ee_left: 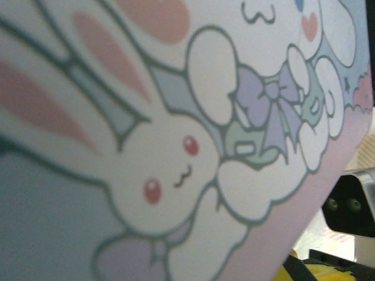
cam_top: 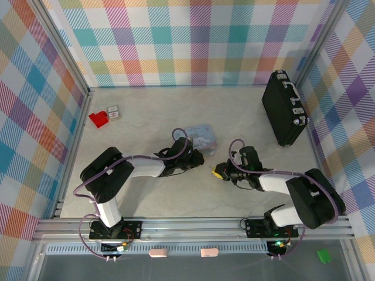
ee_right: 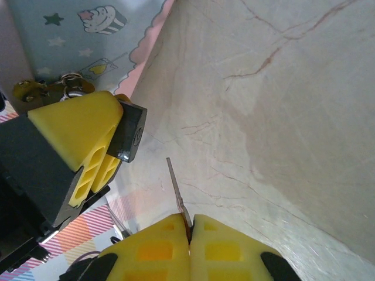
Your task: Unlock the padlock with the key
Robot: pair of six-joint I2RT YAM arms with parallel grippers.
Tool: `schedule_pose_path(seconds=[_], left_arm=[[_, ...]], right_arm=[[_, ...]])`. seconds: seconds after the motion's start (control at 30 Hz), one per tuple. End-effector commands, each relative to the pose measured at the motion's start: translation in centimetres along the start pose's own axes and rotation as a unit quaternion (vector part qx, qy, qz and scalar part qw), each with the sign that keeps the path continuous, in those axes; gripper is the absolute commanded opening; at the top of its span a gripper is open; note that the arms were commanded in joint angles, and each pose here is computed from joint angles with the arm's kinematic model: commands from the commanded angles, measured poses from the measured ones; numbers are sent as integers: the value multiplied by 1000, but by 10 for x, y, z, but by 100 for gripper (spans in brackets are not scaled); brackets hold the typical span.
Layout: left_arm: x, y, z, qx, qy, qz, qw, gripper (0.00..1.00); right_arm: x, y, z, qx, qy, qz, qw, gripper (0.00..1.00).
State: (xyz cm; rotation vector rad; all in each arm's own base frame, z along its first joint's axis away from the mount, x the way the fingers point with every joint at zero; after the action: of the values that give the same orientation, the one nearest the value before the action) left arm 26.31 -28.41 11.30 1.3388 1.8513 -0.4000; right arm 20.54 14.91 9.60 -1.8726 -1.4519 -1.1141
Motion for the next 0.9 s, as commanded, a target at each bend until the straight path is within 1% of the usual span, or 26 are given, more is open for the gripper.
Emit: schedule_pose_path(seconds=[0.0, 0.2, 0.5, 0.6, 0.87], left_arm=[[-18, 9, -10, -6, -63, -13, 998, 0], [-13, 14, -7, -6, -70, -32, 997, 0], [-6, 19, -6, -6, -81, -63, 995, 0], [-6, 20, -7, -6, -81, -65, 995, 0], [-3, 22, -4, -2, -92, -79, 993, 0]], right_arm=[[6, 1, 4, 7, 33, -1, 999, 0], [4, 4, 10, 9, 47, 13, 999, 0], [1, 12, 15, -5, 81, 8, 997, 0], [0, 16, 16, -6, 103, 9, 995, 0], [-2, 20, 16, -11, 122, 1, 992, 0]])
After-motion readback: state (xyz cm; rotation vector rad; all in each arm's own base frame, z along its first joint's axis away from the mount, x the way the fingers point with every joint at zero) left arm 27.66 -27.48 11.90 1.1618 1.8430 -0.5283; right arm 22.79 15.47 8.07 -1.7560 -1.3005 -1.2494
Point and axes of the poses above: each hand's point on the last joint's axis, 136 mm out from that joint toward the fingers, its own z axis out along the fingers, its own x axis along the line the jaws close on, y = z × x, the point moved 9 cm from there along -z, back along the fingers, and after that the axes turned 9 degrees about -z, right-handed, at the moved point
